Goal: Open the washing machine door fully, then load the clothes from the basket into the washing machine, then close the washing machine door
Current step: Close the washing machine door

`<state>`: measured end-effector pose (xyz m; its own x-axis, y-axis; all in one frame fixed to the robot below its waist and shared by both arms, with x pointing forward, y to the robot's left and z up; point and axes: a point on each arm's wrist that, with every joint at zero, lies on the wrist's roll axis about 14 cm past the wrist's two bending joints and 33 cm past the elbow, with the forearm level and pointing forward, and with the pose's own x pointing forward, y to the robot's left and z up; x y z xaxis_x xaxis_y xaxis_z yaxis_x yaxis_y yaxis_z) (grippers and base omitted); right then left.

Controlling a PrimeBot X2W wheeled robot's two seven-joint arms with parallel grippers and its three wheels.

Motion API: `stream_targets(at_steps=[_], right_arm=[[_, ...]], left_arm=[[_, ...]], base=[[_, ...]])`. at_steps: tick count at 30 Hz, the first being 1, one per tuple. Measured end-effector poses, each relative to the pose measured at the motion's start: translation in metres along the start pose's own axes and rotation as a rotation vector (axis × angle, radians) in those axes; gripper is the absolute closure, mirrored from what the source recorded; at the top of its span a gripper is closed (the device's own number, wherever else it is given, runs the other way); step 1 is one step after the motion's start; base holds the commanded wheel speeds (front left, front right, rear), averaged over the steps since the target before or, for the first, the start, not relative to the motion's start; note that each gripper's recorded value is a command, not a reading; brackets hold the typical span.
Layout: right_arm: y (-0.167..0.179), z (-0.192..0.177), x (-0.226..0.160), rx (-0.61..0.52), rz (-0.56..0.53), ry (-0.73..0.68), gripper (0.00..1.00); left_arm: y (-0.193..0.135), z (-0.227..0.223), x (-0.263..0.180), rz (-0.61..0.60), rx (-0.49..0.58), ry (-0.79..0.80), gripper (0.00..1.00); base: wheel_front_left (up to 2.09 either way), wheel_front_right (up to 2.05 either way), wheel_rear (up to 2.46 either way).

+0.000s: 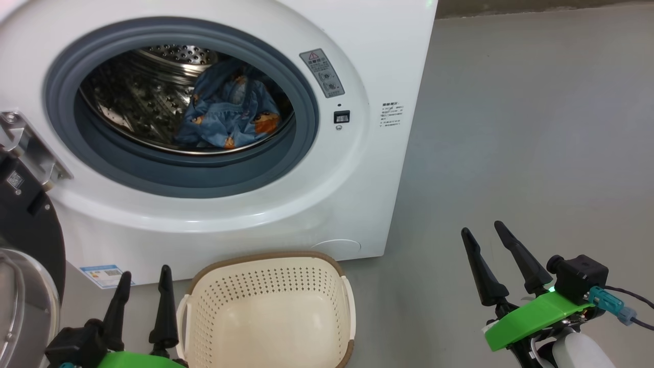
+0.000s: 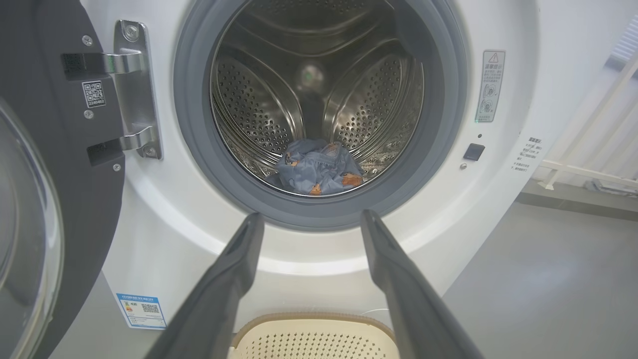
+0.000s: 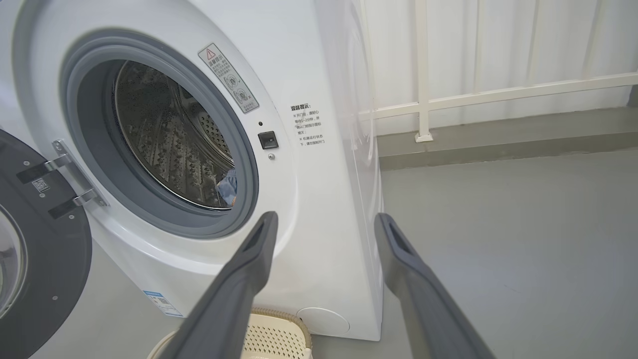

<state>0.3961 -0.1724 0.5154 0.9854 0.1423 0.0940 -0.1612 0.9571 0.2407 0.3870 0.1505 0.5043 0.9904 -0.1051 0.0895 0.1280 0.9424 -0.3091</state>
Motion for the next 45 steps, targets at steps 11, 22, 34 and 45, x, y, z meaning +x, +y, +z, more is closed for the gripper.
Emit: stream_targets(at_steps=[11, 22, 34, 45], right_arm=[[-0.0048, -0.0006, -0.0012, 0.000, -0.015, 0.002, 0.00], [-0.0050, 0.0003, -0.0014, 0.000, -0.015, -0.001, 0.00], [-0.0051, 0.0002, -0.0013, 0.000, -0.016, -0.001, 0.00], [-0.0058, -0.0020, -0.0009, 0.001, -0.018, 0.005, 0.00]], left_arm=[[0.0022, -0.0062, 0.0014, 0.008, -0.021, 0.017, 0.00], [-0.0003, -0.0062, 0.0013, 0.002, -0.041, 0.016, 0.00], [-0.0026, -0.0046, 0.0020, -0.005, -0.052, 0.010, 0.00], [-0.0030, -0.0053, 0.0028, -0.006, -0.056, 0.011, 0.00]], base=[[0.00, 0.00, 0.00], [0.00, 0.00, 0.00], [-0.57, 0.57, 0.00], [-1.64, 1.64, 0.00]])
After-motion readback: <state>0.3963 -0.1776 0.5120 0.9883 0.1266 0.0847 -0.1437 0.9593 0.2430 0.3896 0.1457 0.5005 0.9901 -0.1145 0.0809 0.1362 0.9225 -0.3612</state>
